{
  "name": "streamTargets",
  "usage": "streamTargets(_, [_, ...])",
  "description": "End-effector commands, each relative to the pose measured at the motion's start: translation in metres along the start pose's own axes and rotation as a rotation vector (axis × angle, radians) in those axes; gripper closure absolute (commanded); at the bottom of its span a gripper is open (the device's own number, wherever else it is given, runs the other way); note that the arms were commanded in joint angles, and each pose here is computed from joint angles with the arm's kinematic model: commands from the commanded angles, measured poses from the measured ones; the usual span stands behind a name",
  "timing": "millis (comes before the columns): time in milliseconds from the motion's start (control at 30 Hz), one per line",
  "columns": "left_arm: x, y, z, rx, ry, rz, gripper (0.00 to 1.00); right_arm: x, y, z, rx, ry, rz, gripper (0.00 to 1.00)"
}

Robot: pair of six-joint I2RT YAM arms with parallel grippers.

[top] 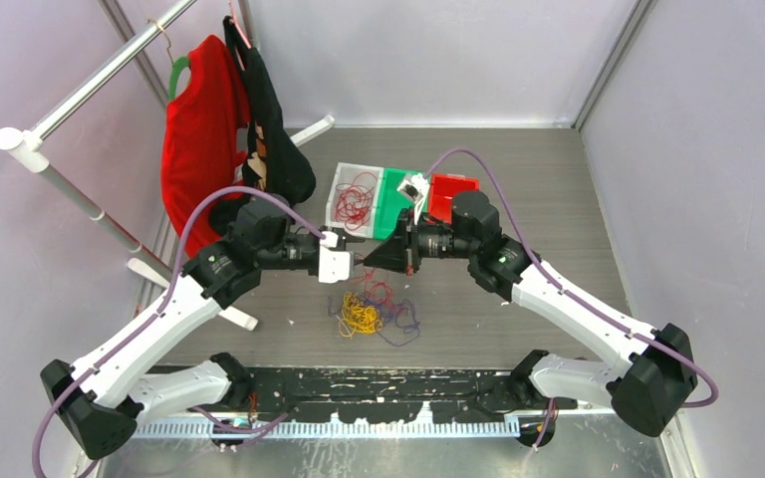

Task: Untangle the cables
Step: Untie the cable.

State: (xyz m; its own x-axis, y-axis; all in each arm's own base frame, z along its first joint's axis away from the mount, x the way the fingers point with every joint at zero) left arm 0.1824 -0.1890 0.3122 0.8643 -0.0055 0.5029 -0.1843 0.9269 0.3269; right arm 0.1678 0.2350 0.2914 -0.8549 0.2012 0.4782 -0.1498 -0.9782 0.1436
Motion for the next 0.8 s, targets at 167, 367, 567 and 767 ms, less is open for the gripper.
streamTargets(167, [0.009,-0.006,0.013,-0.051,-0.032,-0.016,0.79,0.017,-0.005,0.022,-0.145,0.018,0.087,0.97])
streamTargets(367, [0.026,-0.001,0.028,-0.072,-0.007,0.096,0.98,0.015,-0.003,0.019,-0.182,-0.012,0.053,0.56])
streamTargets(567, [0.045,0.012,0.056,-0.114,0.024,0.189,1.0,0.01,0.019,0.02,-0.323,0.035,-0.157,0.39])
streamTargets(767, [0.061,0.022,0.084,-0.166,0.088,0.228,1.0,0.011,0.029,0.014,-0.314,0.163,-0.177,0.31])
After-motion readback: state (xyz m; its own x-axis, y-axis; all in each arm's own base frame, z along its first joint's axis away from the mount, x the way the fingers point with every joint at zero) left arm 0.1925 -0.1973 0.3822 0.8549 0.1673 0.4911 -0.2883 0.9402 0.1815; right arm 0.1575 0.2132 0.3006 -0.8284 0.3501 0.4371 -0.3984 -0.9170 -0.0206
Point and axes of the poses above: each gripper's point midway between its finger pads, its own y axis back along the fingers, its own x axis along the line the jaws close on, z = x × y, the point moved 9 cm from there along y, back along the fingers, and after that the axes turned 4 degrees about y, right-handed, at the moved point
